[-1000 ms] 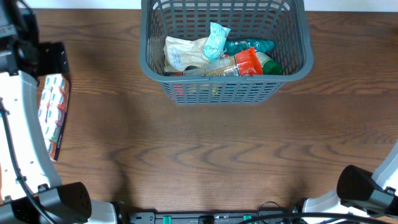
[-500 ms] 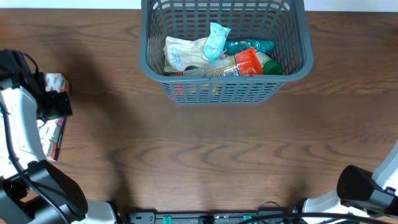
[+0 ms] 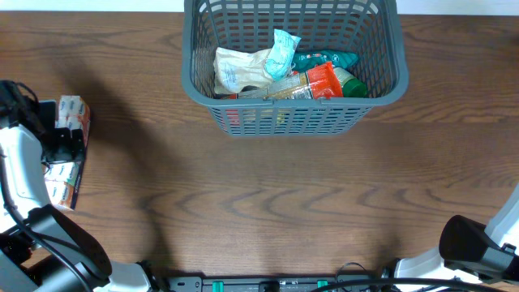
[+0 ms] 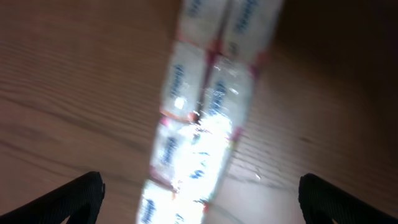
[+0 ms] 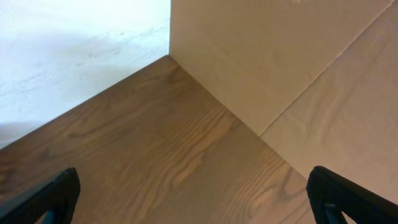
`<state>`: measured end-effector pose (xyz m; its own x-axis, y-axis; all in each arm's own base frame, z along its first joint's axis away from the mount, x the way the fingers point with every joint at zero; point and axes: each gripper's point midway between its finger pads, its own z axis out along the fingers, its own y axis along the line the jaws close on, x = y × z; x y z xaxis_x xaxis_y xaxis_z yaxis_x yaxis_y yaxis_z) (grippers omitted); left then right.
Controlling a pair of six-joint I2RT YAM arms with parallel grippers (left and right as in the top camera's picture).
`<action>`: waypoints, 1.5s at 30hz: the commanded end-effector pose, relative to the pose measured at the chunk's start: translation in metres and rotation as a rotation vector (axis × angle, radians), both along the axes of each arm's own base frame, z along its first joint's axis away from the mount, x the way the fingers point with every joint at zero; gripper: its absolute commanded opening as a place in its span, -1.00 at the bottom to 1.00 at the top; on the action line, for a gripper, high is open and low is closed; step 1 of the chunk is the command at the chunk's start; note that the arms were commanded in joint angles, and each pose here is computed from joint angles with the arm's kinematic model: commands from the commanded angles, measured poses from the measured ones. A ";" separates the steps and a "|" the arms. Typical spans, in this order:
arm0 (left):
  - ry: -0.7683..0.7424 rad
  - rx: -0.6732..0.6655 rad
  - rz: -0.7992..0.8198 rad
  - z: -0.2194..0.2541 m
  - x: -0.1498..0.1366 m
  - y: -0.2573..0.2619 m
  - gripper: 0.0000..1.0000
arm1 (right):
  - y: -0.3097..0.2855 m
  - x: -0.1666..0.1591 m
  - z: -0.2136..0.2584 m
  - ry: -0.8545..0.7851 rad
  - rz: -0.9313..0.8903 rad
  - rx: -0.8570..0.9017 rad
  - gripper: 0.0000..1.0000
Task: Pack container
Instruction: 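Move the left gripper to the pink-and-white tissue box and grasp it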
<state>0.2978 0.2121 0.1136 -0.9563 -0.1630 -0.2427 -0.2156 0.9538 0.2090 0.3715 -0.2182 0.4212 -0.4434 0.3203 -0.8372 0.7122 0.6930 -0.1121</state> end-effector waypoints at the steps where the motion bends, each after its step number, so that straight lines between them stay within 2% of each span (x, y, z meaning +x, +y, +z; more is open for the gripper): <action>1: -0.008 -0.031 -0.055 -0.007 0.003 0.002 0.97 | -0.002 -0.003 0.002 -0.011 -0.017 0.004 0.98; 12: 0.068 -0.092 -0.072 -0.061 0.012 0.009 0.97 | -0.002 -0.003 0.002 -0.011 -0.017 0.004 0.98; 29: 0.174 -0.178 -0.036 -0.141 0.011 0.008 0.97 | -0.002 -0.003 0.002 -0.011 -0.017 0.004 0.99; 30: 0.171 -0.176 -0.036 -0.142 0.012 0.009 0.83 | -0.002 -0.003 0.002 -0.011 -0.017 0.004 0.98; 31: 0.165 -0.171 -0.036 -0.142 0.014 0.010 0.48 | -0.002 -0.003 0.002 -0.011 -0.017 0.004 0.99; 32: 0.158 -0.166 -0.036 -0.141 0.016 0.011 -0.11 | -0.002 -0.003 0.002 -0.011 -0.017 0.004 0.98; 33: 0.152 -0.162 -0.037 -0.141 0.017 0.012 -0.58 | -0.002 -0.003 0.002 -0.011 -0.017 0.004 0.99; 34: 0.147 -0.158 -0.037 -0.141 0.018 0.013 -0.88 | -0.002 -0.003 0.002 -0.011 -0.017 0.004 0.99; 40: 0.089 -0.117 -0.039 -0.121 0.034 0.023 -0.89 | -0.002 -0.003 0.002 -0.011 -0.017 0.004 0.99; 45: -0.070 -0.069 -0.035 -0.067 0.070 0.032 -0.88 | -0.002 -0.003 0.002 -0.011 -0.017 0.004 0.99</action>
